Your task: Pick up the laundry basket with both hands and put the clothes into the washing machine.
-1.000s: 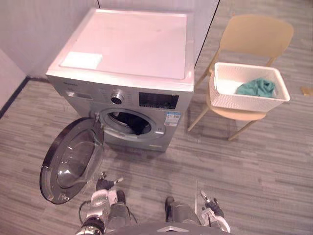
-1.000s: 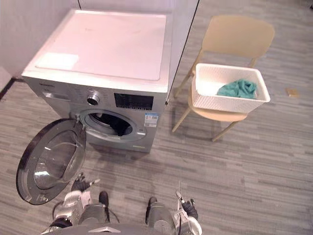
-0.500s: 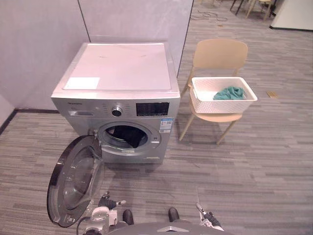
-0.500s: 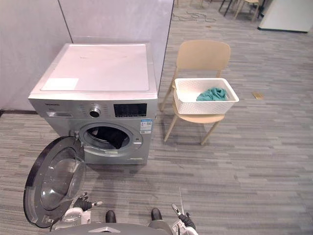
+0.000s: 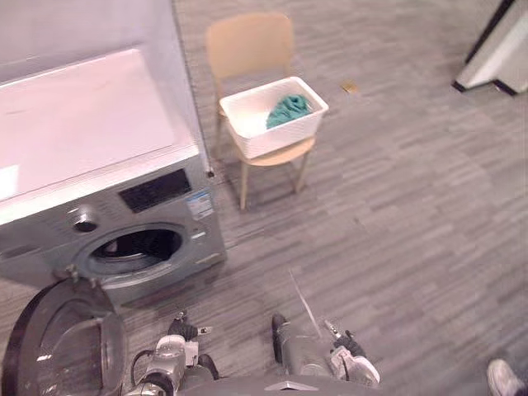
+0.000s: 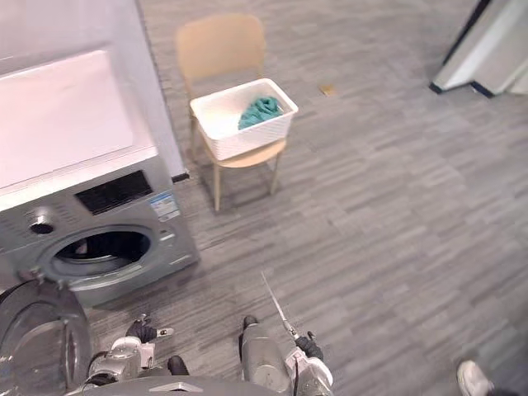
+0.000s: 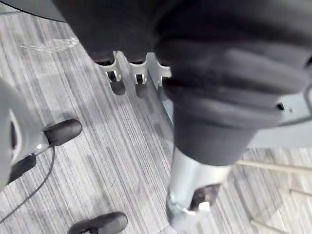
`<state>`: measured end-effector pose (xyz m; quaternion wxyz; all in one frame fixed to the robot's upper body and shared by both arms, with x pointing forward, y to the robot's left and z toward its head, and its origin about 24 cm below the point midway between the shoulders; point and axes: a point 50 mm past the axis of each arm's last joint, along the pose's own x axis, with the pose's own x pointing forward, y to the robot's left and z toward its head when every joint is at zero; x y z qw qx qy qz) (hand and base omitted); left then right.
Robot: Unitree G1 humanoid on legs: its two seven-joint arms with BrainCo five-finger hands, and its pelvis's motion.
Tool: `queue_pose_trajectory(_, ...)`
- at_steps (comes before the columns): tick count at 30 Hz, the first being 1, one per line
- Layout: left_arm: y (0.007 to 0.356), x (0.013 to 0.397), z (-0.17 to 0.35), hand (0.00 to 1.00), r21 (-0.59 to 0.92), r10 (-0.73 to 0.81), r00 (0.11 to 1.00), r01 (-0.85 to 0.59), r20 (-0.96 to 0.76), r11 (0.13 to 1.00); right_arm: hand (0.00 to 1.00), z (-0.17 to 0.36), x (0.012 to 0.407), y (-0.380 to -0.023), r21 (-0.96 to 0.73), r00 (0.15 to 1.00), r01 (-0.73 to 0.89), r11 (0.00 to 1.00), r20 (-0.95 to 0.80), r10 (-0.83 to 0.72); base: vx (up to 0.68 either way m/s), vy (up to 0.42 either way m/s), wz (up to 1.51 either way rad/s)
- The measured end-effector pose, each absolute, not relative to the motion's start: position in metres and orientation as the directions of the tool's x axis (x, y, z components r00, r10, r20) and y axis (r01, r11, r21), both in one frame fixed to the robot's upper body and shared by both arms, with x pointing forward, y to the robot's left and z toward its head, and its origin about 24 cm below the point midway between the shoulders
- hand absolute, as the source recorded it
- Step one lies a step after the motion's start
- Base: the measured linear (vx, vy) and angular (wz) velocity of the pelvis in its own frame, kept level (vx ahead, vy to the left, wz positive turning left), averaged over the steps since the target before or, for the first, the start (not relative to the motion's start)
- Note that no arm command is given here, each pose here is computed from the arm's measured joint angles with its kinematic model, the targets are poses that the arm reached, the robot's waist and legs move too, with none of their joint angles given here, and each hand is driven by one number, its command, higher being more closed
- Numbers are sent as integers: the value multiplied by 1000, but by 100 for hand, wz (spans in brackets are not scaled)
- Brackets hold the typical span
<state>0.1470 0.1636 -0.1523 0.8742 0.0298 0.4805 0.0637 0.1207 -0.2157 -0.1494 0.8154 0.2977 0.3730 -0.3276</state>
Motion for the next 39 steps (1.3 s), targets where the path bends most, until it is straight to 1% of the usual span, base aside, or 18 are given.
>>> queue_pose_trajectory(1, 168, 142, -154, 0, 122, 150, 517, -88, -843, 989, 0, -151, 116, -216, 229, 495, 760, 608, -811, -313, 291, -235, -82)
queue_pose_trajectory(3, 172, 124, -160, 0, 120, 162, 470, -119, -867, 986, 0, -157, 89, -225, 161, 424, 785, 598, -844, -328, 349, -279, -49)
queue_pose_trajectory(4, 171, 124, -160, 0, 114, 158, 471, -121, -868, 986, 0, -158, 83, -230, 142, 407, 790, 596, -848, -338, 414, -237, -14)
queue_pose_trajectory(6, 174, 129, -158, 0, 106, 171, 491, -158, -854, 982, 0, -160, 63, -241, 88, 337, 827, 555, -868, -365, 401, -242, -1)
queue_pose_trajectory(7, 174, 129, -157, 0, 106, 173, 493, -161, -853, 981, 0, -161, 60, -242, 81, 327, 832, 550, -870, -368, 361, -291, 18)
queue_pose_trajectory(9, 171, 134, -156, 0, 63, 170, 502, -223, -848, 973, 0, -162, 47, -246, 63, 284, 866, 497, -879, -384, 422, -327, 9)
queue_pose_trajectory(13, 164, 126, -158, 0, 32, 156, 500, -248, -852, 968, 0, -160, 53, -250, 86, 323, 850, 519, -865, -385, 257, -146, -53)
queue_pose_trajectory(17, 167, 128, -154, 0, 24, 179, 533, -284, -827, 958, 0, -157, 76, -240, 133, 401, 796, 590, -847, -350, 182, 36, -25)
queue_pose_trajectory(21, 167, 122, -156, 0, 8, 177, 525, -307, -832, 952, 0, -146, 114, -230, 218, 532, 716, 663, -785, -317, 163, 150, -4)
queue_pose_trajectory(23, 168, 120, -156, 0, -1, 176, 517, -323, -838, 947, 0, -143, 124, -226, 242, 563, 694, 678, -770, -302, 266, 191, 6)
queue_pose_trajectory(25, 171, 119, -157, 0, 2, 185, 508, -340, -841, 940, 0, -145, 122, -222, 238, 560, 685, 689, -777, -288, 293, 173, 20)
queue_pose_trajectory(28, 179, 102, -164, 0, 3, 185, 421, -397, -888, 918, 0, -149, 110, -212, 233, 546, 674, 701, -796, -260, 291, 195, 22)
queue_pose_trajectory(29, 184, 100, -165, 0, -22, 153, 389, -409, -908, 912, 0, -148, 110, -209, 243, 565, 658, 712, -785, -254, 280, 124, 98)
queue_pose_trajectory(30, 186, 107, -163, 0, -39, 132, 403, -389, -906, 920, 0, -147, 108, -209, 246, 576, 641, 727, -780, -244, 285, 75, 102)
queue_pose_trajectory(32, 189, 109, -162, 0, -25, 138, 402, -375, -905, 927, 0, -148, 100, -210, 232, 565, 638, 734, -789, -241, 251, -98, 101)
queue_pose_trajectory(34, 191, 108, -162, 0, 19, 169, 388, -360, -906, 933, 0, -152, 82, -216, 199, 518, 678, 707, -813, -267, 179, -177, 101)
queue_pose_trajectory(36, 190, 109, -162, 0, 64, 176, 395, -281, -902, 958, 0, -157, 59, -221, 156, 449, 727, 669, -845, -290, 107, -239, 96)
queue_pose_trajectory(39, 188, 105, -162, 0, 70, 177, 412, -262, -894, 963, 0, -162, 34, -217, 115, 375, 753, 648, -884, -279, 96, -348, 96)
